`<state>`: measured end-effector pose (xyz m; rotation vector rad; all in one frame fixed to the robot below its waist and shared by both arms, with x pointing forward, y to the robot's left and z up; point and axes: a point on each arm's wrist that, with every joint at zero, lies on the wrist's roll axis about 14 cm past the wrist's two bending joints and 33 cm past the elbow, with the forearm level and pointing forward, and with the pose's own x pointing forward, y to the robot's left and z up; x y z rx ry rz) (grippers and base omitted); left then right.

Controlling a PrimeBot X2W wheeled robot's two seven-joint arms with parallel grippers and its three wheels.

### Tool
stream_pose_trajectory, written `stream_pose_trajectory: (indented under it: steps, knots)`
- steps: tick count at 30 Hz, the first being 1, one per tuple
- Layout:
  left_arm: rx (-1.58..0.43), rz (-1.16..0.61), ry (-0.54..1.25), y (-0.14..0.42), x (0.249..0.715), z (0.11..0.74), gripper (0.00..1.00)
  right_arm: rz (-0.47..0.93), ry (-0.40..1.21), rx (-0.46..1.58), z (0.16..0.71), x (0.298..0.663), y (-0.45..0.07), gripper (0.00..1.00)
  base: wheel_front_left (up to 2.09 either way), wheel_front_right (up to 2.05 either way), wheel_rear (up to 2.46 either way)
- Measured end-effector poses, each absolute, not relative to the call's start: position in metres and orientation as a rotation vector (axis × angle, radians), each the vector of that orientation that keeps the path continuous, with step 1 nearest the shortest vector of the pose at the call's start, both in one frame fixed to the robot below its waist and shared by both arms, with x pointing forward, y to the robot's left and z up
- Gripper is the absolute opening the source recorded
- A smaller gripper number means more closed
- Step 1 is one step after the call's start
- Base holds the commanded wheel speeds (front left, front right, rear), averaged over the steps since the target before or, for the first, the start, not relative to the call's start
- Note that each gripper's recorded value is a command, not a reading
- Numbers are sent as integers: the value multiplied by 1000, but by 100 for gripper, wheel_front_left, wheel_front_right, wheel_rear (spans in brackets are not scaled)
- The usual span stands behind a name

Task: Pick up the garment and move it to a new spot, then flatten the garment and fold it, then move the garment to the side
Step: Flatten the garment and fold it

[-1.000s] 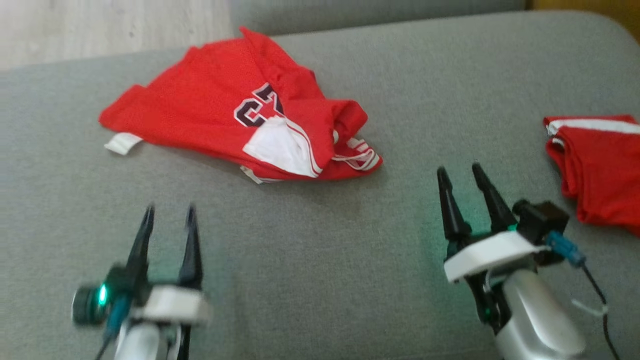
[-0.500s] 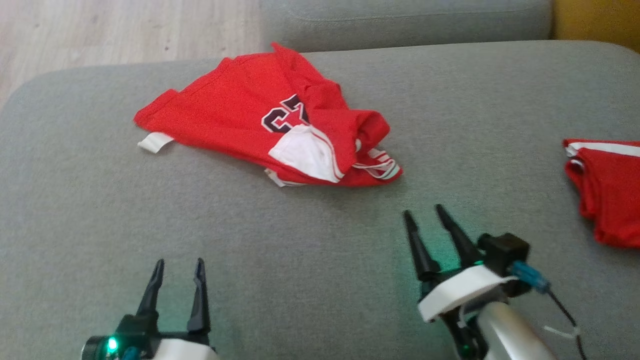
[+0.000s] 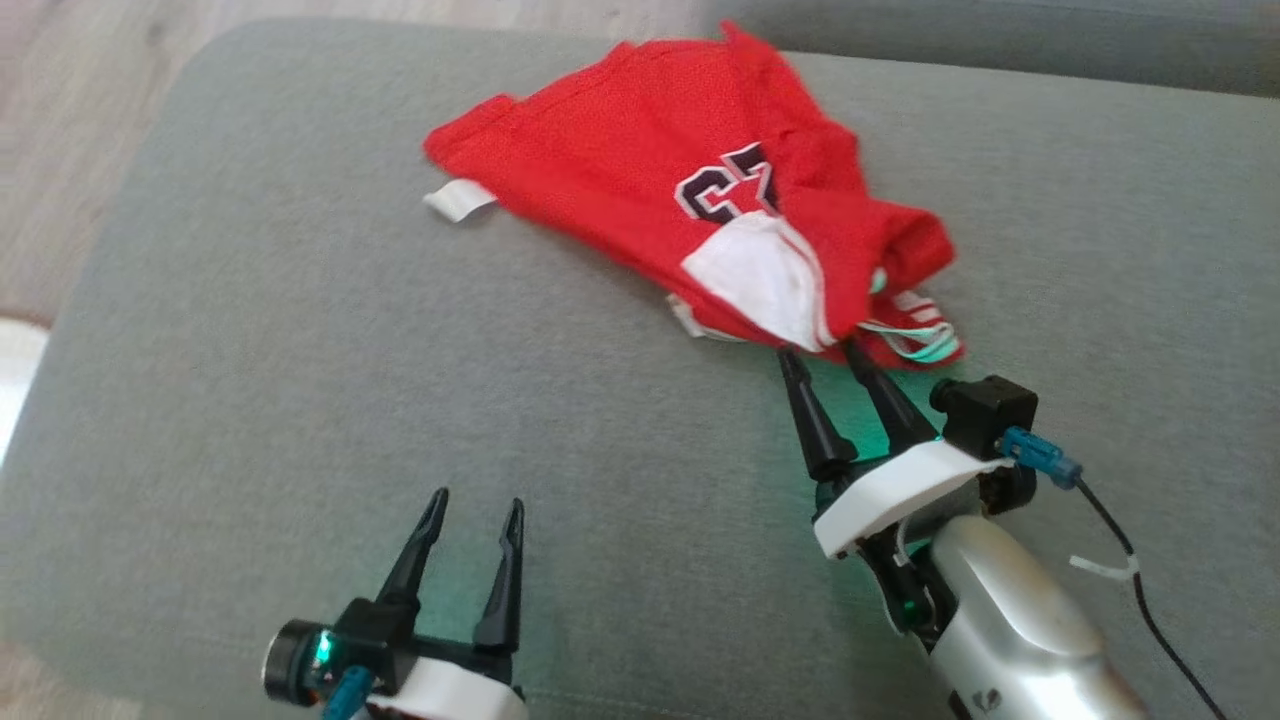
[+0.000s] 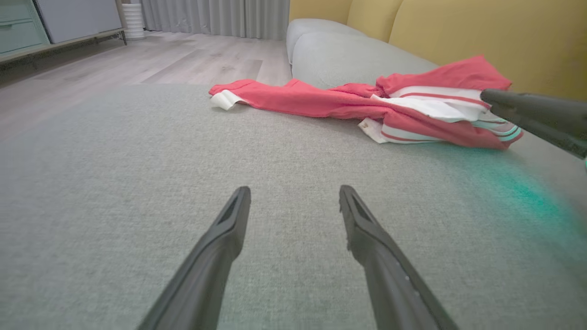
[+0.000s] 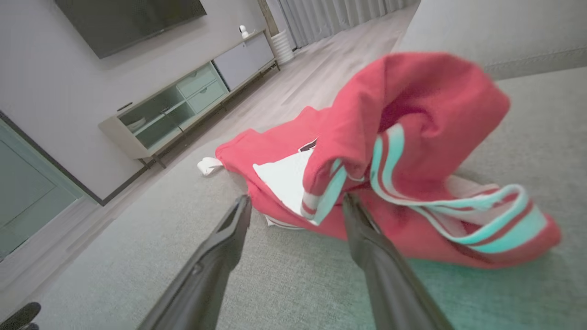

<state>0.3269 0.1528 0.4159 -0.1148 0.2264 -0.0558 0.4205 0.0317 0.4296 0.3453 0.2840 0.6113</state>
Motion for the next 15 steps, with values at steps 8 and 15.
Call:
stream_pose_trajectory:
  steps: [8, 15]
  knots:
    - [-122, -4, 265, 163, 321, 406, 100, 642, 311, 375, 421, 432, 50, 0, 0, 0, 0]
    - [-120, -32, 243, 157, 335, 412, 100, 581, 169, 463, 467, 474, 39, 0, 0, 0, 0]
